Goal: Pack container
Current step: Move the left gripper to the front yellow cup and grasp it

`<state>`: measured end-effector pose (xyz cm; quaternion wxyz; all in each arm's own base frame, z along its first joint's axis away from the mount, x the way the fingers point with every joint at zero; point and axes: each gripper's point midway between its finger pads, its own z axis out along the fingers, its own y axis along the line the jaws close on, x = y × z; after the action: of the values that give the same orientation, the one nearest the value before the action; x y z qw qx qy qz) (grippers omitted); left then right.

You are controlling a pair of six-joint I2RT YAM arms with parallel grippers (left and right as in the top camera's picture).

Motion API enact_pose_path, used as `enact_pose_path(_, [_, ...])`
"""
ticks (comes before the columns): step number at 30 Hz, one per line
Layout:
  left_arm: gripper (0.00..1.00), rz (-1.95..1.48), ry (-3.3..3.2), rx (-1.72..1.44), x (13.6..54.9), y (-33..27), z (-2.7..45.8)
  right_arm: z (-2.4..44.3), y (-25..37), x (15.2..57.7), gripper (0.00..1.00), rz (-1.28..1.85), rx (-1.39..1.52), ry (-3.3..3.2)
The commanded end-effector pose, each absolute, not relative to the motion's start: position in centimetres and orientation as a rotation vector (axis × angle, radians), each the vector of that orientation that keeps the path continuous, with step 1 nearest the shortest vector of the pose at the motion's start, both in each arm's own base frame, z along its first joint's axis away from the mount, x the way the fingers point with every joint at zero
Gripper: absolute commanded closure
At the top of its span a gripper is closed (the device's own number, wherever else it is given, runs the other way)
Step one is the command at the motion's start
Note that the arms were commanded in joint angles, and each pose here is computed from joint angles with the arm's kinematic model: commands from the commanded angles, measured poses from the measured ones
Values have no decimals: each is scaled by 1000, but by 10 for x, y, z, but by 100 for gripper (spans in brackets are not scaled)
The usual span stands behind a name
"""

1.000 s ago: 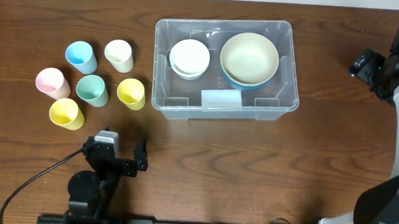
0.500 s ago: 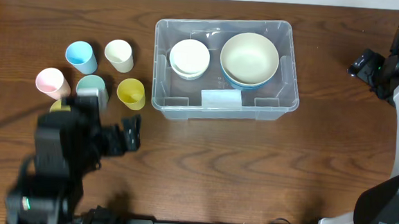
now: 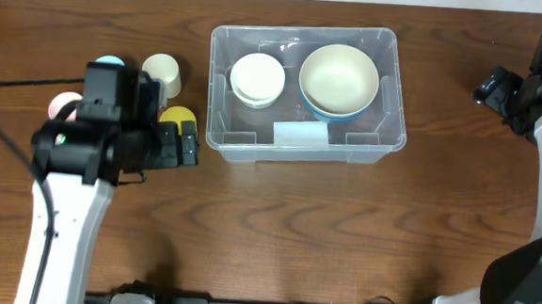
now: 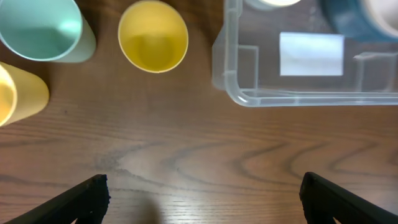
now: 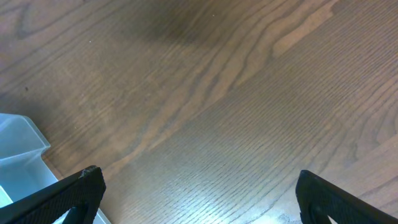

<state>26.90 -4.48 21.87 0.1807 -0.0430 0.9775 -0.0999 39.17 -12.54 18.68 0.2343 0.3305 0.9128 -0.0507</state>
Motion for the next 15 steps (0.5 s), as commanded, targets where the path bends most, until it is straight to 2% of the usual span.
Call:
enact_pose_path(1, [2, -282, 2791, -105, 276, -45, 212, 188, -128, 391, 1, -141, 934, 2494])
enact_pose_path(4, [2, -284, 2785, -195, 286, -43, 208, 188, -128, 391, 1, -141, 934, 2493])
enact_pose_path(8, [2, -205, 2707, -496, 305, -18, 206, 188, -128, 391, 1, -141, 934, 2494])
enact_pose_path(15, [0, -225, 2563, -822, 330, 4, 206, 188, -128, 391, 1, -141, 934, 2493])
